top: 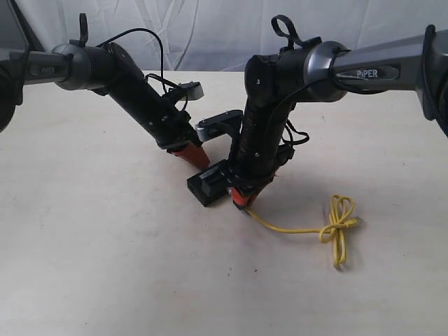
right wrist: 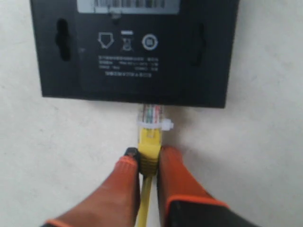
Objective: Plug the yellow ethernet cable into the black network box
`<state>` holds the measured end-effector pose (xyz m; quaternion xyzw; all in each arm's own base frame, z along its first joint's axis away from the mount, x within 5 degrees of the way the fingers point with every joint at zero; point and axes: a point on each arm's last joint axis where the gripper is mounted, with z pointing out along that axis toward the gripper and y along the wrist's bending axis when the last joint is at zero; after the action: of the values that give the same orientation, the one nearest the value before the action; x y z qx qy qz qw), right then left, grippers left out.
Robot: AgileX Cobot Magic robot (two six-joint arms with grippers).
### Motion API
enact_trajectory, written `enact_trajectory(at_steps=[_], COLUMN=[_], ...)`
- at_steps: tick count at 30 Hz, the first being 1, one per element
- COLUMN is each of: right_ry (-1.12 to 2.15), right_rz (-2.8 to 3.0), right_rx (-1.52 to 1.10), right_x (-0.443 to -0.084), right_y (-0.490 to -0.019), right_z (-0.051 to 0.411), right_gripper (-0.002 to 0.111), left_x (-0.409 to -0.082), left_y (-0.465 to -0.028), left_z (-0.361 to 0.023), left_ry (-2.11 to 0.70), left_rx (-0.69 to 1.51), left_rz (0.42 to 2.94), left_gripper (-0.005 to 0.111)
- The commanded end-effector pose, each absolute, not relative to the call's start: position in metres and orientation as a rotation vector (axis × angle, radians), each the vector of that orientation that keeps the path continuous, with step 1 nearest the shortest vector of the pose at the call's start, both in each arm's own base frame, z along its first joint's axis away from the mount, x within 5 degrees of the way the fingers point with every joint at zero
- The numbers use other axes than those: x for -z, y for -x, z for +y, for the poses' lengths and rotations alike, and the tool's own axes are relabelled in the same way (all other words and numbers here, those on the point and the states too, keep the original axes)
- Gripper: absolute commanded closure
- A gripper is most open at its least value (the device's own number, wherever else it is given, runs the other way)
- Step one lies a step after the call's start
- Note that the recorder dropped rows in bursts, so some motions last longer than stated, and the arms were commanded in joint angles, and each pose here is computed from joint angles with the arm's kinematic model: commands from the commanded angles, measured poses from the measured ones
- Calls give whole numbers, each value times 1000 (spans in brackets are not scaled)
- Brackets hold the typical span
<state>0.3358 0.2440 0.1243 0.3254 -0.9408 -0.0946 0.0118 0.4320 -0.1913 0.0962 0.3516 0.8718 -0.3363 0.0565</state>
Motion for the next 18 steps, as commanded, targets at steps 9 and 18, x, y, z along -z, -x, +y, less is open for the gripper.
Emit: enact_trajectory(at_steps=[9, 18], right_ry=[-1103, -1140], right_rz=[-2984, -2955], right_rx=[211, 246], right_x=[-125, -125], right_y=[-346, -339], right_z=[240, 248], right_gripper=[109, 109], left_x=[-94, -96], left_y=[-426, -427], left_z=[-197, -199], left_ry=[-1102, -1062], left_rx=[1067, 1106], left_rz=[2658, 2640], left_gripper=[107, 107])
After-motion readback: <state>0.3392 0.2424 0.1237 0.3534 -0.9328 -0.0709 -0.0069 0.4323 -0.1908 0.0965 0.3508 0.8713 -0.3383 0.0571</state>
